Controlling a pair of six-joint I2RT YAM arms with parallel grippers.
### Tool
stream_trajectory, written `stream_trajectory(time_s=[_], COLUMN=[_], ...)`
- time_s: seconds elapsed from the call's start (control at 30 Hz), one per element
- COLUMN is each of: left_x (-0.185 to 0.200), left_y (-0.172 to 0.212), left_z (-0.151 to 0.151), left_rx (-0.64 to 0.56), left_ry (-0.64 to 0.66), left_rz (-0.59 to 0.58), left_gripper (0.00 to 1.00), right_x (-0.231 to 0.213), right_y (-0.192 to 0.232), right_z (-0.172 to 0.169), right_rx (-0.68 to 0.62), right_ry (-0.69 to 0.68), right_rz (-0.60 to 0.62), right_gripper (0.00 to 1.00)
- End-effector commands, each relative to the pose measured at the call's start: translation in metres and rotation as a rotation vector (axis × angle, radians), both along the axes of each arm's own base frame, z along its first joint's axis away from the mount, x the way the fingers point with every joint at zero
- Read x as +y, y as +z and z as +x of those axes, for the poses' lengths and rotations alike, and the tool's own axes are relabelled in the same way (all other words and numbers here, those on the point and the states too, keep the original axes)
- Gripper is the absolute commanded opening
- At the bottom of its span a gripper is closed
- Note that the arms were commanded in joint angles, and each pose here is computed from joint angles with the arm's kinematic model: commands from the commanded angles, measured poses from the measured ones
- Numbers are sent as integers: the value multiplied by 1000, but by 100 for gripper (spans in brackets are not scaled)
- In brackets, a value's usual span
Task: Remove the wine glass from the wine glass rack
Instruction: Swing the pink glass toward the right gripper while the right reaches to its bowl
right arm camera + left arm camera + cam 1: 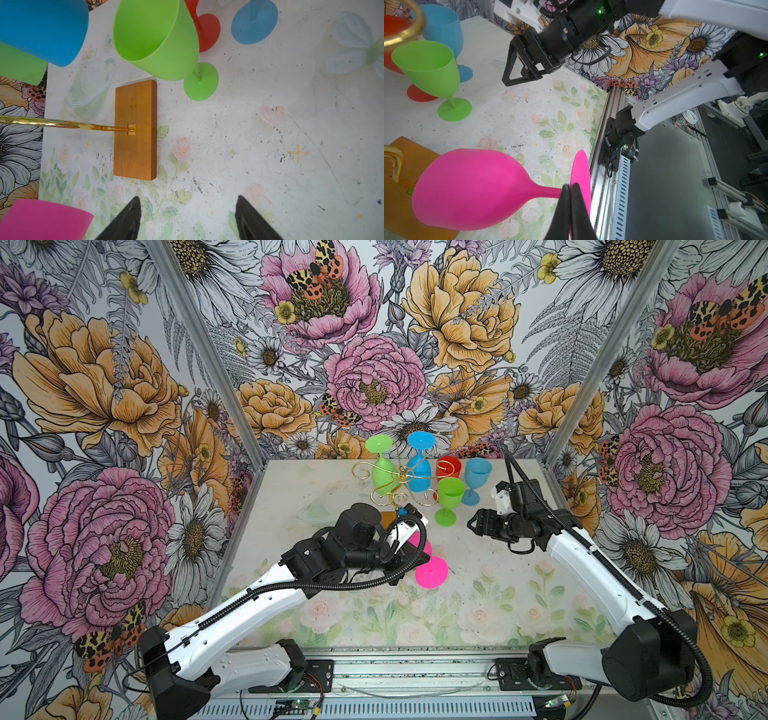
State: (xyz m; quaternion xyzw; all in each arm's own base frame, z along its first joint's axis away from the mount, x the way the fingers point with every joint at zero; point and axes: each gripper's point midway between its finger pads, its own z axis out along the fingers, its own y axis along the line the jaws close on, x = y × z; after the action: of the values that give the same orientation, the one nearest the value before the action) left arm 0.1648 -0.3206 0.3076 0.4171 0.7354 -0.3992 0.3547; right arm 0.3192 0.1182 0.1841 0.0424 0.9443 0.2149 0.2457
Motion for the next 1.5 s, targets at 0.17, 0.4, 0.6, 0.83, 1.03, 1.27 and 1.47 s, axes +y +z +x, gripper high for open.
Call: stream_trajectory(time_s=[0.17, 0.4, 0.6, 0.83, 1.03, 1.27, 1.47], left_x=[-18, -18, -21, -22, -22, -20, -14], left_y=[10, -18, -43, -74, -87, -99, -112], left_z=[-14, -9, -19, -21, -18, -16, -7], left_rx=[-305, -458, -663, -818, -1027, -1193, -1260], left_ry=[-151, -159, -229, -276, -279, -314, -317], left_rz=[-7, 117, 248, 392, 509, 598, 684], left_gripper=[0, 0, 0, 0, 0, 0, 0], right_x=[7, 12, 17, 37, 52, 80, 90], right_y=[12, 23, 32, 49, 59, 63, 66], right_z=[0, 1, 6, 8, 9, 0, -4], right_rx=[7, 5, -2, -3, 4, 28, 44], right_ry=[54, 88, 107, 182, 238, 359, 404], right_rz=[26, 41, 60, 153, 207, 235, 263], right_gripper=[73, 72, 71, 70, 70, 69, 67])
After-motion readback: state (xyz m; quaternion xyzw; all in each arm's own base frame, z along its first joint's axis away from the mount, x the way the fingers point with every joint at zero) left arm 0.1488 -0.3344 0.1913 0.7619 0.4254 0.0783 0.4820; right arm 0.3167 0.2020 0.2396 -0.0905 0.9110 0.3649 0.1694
